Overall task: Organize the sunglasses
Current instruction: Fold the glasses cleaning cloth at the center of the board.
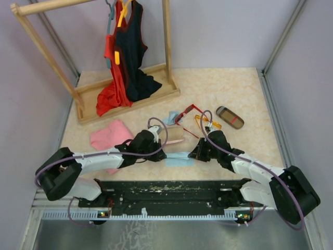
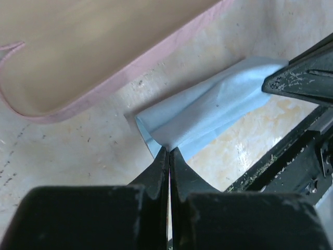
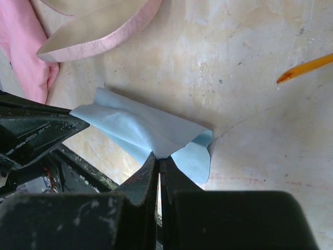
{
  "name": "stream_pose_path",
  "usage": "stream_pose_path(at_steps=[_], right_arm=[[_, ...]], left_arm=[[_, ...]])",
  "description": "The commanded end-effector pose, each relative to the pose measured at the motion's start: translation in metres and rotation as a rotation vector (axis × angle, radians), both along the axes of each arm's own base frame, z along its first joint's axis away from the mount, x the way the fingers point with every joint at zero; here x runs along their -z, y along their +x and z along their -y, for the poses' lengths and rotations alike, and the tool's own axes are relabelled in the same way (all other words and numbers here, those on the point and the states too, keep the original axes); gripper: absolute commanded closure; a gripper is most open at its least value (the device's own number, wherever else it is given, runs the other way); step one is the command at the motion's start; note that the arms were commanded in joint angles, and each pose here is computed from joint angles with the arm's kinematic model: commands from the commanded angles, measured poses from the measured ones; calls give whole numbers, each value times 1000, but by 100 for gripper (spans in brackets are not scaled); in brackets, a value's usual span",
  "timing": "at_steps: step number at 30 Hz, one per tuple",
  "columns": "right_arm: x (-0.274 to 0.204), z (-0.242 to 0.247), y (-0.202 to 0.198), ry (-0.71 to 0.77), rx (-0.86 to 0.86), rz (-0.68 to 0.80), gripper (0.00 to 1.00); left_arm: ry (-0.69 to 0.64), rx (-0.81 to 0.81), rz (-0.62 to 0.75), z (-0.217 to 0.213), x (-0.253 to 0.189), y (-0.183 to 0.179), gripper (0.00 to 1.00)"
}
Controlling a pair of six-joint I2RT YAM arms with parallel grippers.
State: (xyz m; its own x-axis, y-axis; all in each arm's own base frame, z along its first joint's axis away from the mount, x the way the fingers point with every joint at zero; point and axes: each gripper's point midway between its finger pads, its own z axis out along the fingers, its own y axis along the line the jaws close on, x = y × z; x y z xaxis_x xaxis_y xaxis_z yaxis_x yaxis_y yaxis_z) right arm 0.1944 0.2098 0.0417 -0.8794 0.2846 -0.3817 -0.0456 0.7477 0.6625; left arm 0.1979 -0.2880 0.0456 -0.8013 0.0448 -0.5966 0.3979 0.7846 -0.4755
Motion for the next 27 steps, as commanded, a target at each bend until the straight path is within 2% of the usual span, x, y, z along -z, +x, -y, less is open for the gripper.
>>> stream_pose_path(at_steps=[1,27], right_arm=[[-17,2,8,-13,-12,52,100],[1,3,-6,-55,-69,-26,100]], left_arm=[[-19,19,-15,1,-2,-12,100],[30,61,-61,2,24,-37,100]])
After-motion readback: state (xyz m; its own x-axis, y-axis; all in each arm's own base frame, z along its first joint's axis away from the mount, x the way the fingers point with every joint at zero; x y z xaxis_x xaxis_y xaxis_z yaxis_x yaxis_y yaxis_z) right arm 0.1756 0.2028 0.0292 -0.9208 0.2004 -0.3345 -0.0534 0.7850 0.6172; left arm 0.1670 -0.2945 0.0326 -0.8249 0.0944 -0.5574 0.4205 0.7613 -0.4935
